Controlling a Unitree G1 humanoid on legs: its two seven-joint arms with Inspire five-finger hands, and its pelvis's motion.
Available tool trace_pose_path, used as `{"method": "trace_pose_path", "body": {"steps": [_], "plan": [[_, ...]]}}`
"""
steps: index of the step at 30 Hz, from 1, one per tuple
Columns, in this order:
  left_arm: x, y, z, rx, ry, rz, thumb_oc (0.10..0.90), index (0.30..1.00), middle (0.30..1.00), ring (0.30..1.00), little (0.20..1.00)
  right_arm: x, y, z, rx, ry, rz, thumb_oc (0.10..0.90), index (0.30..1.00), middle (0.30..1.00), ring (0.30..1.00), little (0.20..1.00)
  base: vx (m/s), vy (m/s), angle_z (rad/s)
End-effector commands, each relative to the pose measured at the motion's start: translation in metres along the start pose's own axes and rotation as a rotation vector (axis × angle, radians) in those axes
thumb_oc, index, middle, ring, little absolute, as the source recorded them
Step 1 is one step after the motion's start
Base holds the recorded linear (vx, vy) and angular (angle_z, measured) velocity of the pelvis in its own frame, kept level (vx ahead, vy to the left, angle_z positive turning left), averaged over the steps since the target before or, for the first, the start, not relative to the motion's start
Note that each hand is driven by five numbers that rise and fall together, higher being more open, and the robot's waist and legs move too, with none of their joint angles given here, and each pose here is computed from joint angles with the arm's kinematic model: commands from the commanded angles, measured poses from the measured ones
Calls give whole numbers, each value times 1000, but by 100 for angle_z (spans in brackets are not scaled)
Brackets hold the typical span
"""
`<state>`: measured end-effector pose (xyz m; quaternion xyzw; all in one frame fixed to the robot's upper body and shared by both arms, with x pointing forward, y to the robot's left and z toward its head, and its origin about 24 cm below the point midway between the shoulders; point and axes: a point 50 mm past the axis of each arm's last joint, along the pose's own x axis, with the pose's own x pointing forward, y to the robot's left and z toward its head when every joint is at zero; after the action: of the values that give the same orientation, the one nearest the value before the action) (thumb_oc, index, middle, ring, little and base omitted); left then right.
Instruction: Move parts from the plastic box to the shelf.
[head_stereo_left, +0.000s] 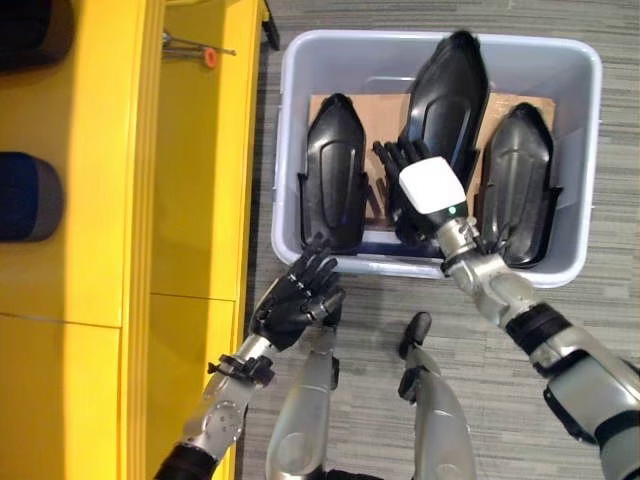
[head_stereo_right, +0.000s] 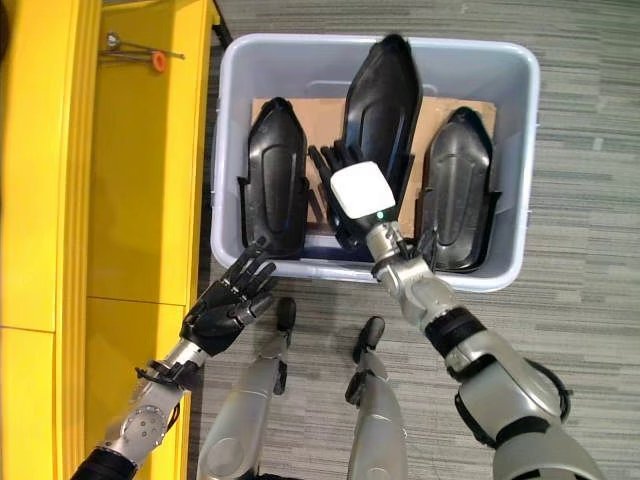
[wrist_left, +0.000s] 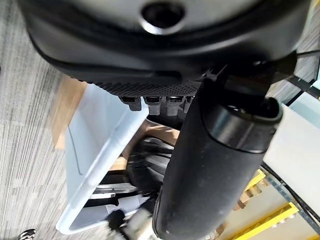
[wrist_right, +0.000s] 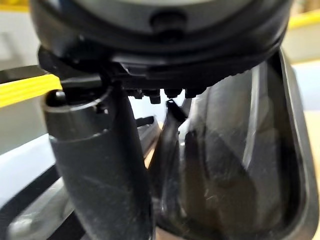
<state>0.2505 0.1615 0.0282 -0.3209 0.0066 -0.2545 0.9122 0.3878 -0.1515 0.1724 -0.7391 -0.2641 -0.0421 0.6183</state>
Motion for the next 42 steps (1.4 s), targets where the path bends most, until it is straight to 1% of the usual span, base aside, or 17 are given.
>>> {"method": "trace_pose_path", "body": {"steps": [1,4,5,10,13,19,24,29,33,38,42], "plan": [[2,-19,11,-2,-59,-159,900,1000,1000,1000,1000,14,-48,-64,-209,210,-185,900,1000,1000,1000,1000,-4,-27,10],[-2,-18,12,-4,-48,-162,900,1000,1000,1000,1000,17,-65,-85,-293,304,-244,900,1000,1000,1000,1000,-16,-21,9],[-3,-19,12,-4,-45,-164,900,1000,1000,1000,1000,18,-69,-90,-297,334,-255,900,1000,1000,1000,1000,-14,-8,11],[-6,-21,13,-11,-45,-174,900,1000,1000,1000,1000,18,-79,-100,-289,371,-281,900,1000,1000,1000,1000,-14,5,3],[-7,-22,15,-12,-52,-179,900,1000,1000,1000,1000,17,-78,-101,-234,390,-252,900,1000,1000,1000,1000,-35,19,-4],[-9,-22,18,-16,-72,-175,900,1000,1000,1000,1000,12,-56,-83,-117,294,-132,900,1000,1000,1000,1000,-5,3,-1],[-9,-20,22,-13,-96,-161,900,1000,1000,1000,1000,2,-28,-51,-19,195,-4,900,1000,1000,1000,1000,-16,-4,-4],[-7,-20,24,-12,-112,-153,900,1000,1000,1000,1000,-8,-14,-39,20,175,41,900,1000,1000,1000,1000,-18,-11,-8],[-1,-21,26,-5,-126,-148,900,1000,1000,1000,1000,-14,2,-34,62,199,115,900,1000,1000,1000,1000,-34,-7,-4],[1,-22,26,-3,-127,-148,900,1000,1000,1000,1000,-16,8,-33,73,210,113,900,1000,1000,1000,1000,-13,-1,-3],[4,-22,24,-9,-130,-148,900,1000,1000,1000,1000,-16,5,-30,-24,195,23,900,1000,1000,1000,1000,-8,2,0]]}}
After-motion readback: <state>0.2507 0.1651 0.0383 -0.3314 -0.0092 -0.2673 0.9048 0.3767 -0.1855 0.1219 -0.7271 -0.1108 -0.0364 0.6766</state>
